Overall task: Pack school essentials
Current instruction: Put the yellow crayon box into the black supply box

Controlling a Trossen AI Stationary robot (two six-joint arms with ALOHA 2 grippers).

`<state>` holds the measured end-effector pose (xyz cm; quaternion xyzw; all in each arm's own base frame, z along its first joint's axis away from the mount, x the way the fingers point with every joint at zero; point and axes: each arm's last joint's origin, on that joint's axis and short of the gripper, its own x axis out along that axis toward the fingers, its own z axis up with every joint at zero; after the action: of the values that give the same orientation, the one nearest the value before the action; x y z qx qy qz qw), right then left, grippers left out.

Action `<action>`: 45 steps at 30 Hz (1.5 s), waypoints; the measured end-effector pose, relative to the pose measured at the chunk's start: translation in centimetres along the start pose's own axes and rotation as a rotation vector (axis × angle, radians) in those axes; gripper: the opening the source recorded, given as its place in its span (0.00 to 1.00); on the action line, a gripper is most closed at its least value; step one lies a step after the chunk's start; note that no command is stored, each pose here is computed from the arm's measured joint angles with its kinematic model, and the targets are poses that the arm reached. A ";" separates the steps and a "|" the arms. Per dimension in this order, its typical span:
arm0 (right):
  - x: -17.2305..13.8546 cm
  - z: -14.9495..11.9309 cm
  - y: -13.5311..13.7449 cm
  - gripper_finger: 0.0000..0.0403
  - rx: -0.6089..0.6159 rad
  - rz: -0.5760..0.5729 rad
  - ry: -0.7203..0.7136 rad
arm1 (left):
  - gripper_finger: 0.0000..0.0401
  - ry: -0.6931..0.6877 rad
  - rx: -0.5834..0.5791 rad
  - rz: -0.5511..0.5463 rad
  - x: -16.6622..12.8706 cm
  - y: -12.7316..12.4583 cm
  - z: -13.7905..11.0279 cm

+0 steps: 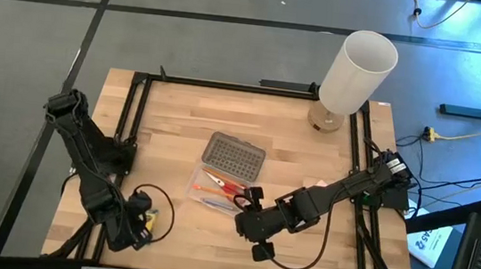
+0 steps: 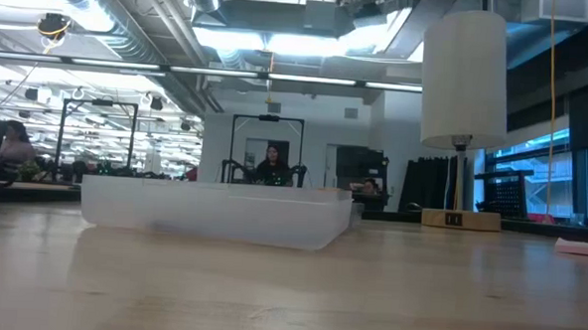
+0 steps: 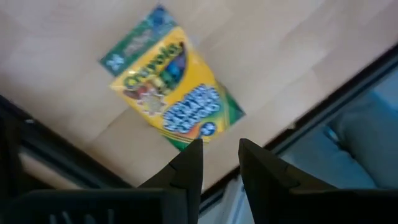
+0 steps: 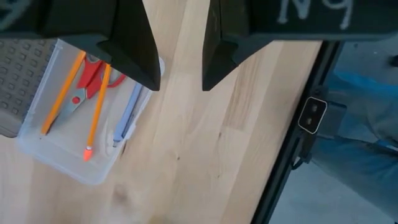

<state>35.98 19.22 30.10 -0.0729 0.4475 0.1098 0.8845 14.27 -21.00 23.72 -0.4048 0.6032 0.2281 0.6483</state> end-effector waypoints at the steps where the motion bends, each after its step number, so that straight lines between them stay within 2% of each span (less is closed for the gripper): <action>1: 0.0 0.0 0.0 0.30 -0.001 0.000 0.001 | 0.24 0.003 0.000 -0.014 0.0 -0.1 -0.1; 10: 0.0 0.0 0.0 0.30 -0.002 0.001 0.000 | 0.24 -0.035 0.006 -0.070 0.0 -0.5 0.0; 22: 0.0 0.0 0.0 0.30 0.000 0.001 0.000 | 0.26 -0.039 -0.053 -0.078 0.0 -0.6 0.1; 27: 0.0 0.0 0.0 0.30 0.000 0.001 0.000 | 0.43 -0.030 -0.132 -0.081 0.1 -0.7 0.0; 37: 0.0 0.0 0.0 0.30 -0.001 0.001 0.000 | 0.96 -0.029 -0.262 -0.006 1.3 -0.6 -0.5; 45: 0.0 0.0 0.0 0.30 0.000 0.000 0.000 | 0.99 -0.074 -0.331 0.029 2.5 -0.8 -0.5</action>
<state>35.98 19.23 30.08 -0.0728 0.4476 0.1100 0.8845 15.00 -22.31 21.49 -0.4884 0.5389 0.3486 0.5912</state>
